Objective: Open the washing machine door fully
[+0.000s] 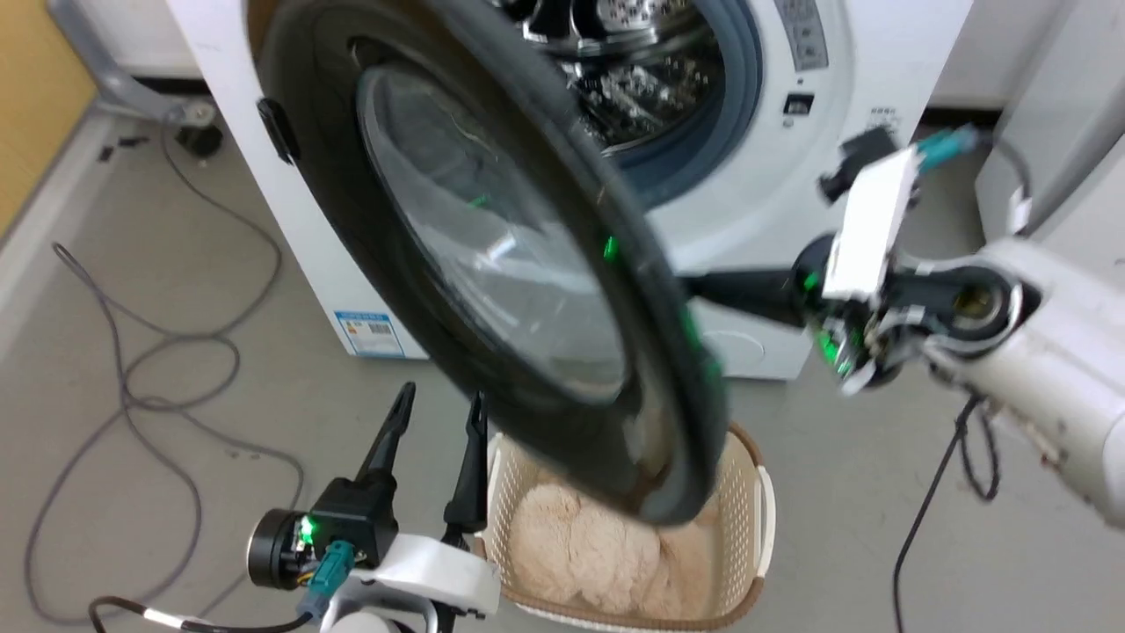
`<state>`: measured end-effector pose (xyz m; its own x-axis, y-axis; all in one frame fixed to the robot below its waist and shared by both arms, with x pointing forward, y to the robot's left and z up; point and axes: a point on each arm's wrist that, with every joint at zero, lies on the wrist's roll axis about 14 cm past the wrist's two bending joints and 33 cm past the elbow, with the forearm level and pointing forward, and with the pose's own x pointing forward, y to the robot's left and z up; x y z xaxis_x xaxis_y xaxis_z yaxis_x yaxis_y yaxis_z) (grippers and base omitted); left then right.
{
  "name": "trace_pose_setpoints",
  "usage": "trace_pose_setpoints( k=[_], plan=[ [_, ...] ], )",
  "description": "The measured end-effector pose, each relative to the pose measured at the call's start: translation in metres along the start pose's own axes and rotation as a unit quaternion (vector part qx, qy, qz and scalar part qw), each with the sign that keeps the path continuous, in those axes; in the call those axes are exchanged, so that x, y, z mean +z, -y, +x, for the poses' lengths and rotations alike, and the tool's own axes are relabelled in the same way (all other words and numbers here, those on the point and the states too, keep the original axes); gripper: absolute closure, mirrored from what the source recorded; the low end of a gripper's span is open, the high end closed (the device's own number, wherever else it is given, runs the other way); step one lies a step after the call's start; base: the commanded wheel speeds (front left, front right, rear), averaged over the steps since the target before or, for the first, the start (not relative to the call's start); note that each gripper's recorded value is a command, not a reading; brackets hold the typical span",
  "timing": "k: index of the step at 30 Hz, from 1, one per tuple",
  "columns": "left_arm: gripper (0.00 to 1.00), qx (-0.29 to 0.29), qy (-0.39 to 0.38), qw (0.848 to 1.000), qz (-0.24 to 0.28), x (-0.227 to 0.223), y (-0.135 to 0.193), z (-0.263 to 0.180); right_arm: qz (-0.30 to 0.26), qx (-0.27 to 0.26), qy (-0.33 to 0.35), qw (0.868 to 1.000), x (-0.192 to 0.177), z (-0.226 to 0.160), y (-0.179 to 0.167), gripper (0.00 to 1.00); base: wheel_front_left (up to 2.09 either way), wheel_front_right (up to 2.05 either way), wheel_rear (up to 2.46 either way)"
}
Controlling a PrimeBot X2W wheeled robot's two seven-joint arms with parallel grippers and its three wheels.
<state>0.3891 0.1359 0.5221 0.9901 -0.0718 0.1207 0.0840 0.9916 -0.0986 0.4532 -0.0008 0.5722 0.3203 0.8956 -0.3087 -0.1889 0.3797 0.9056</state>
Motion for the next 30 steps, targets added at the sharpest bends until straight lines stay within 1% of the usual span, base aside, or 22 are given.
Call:
trace_pose_setpoints(
  k=[5, 8, 10, 18, 21, 24, 25, 26, 27, 28, 30],
  plan=[
    [0.00, 0.004, 0.007, 1.000, 0.000, 0.006, -0.002, -0.009, -0.006, 0.033, -0.028, 0.999, -0.033, 0.005, -0.020, 1.00, 0.00, 0.00, 0.00],
    [0.00, 0.010, 0.011, 1.000, -0.006, 0.010, -0.004, -0.013, -0.007, 0.048, -0.054, 0.997, -0.058, 0.008, -0.027, 1.00, 0.00, 0.00, 0.00],
    [0.00, 0.013, 0.012, 1.000, -0.005, 0.011, -0.006, -0.015, -0.007, 0.052, -0.064, 0.997, -0.067, 0.011, -0.028, 1.00, 0.00, 0.00, 0.00],
    [0.00, 0.020, 0.009, 1.000, -0.004, 0.010, -0.010, -0.019, -0.012, 0.072, -0.080, 0.994, -0.081, 0.018, -0.041, 1.00, 0.00, 0.00, 0.00],
    [0.00, 0.021, 0.007, 1.000, -0.003, 0.009, -0.011, -0.021, -0.008, 0.072, -0.084, 0.994, -0.088, 0.020, -0.038, 1.00, 0.00, 0.00, 0.00],
    [0.00, 0.021, 0.006, 1.000, -0.003, 0.008, -0.011, -0.023, -0.007, 0.079, -0.045, 0.996, -0.082, 0.021, -0.043, 1.00, 0.00, 0.00, 0.00],
    [0.00, 0.021, 0.006, 1.000, -0.003, 0.008, -0.011, -0.023, -0.017, 0.086, -0.019, 0.996, -0.074, 0.021, -0.048, 0.35, 0.00, 0.00, 0.00],
    [0.00, 0.021, 0.006, 1.000, -0.003, 0.008, -0.011, -0.023, -0.017, 0.086, -0.019, 0.996, -0.074, 0.021, -0.048, 0.00, 0.00, 0.00, 0.00],
    [0.00, 0.021, 0.006, 1.000, -0.003, 0.008, -0.011, -0.024, -0.031, 0.093, 0.044, 0.994, -0.056, 0.016, -0.054, 0.00, 0.00, 0.00, 0.00],
    [0.00, 0.021, 0.006, 1.000, -0.003, 0.008, -0.011, -0.024, -0.031, 0.093, 0.044, 0.994, -0.056, 0.016, -0.054, 0.00, 0.00, 0.00, 0.00],
    [0.00, 0.021, 0.007, 1.000, -0.004, 0.009, -0.010, -0.024, -0.025, 0.102, 0.092, 0.990, -0.047, 0.009, -0.053, 0.00, 0.00, 0.00, 0.00]
  ],
)
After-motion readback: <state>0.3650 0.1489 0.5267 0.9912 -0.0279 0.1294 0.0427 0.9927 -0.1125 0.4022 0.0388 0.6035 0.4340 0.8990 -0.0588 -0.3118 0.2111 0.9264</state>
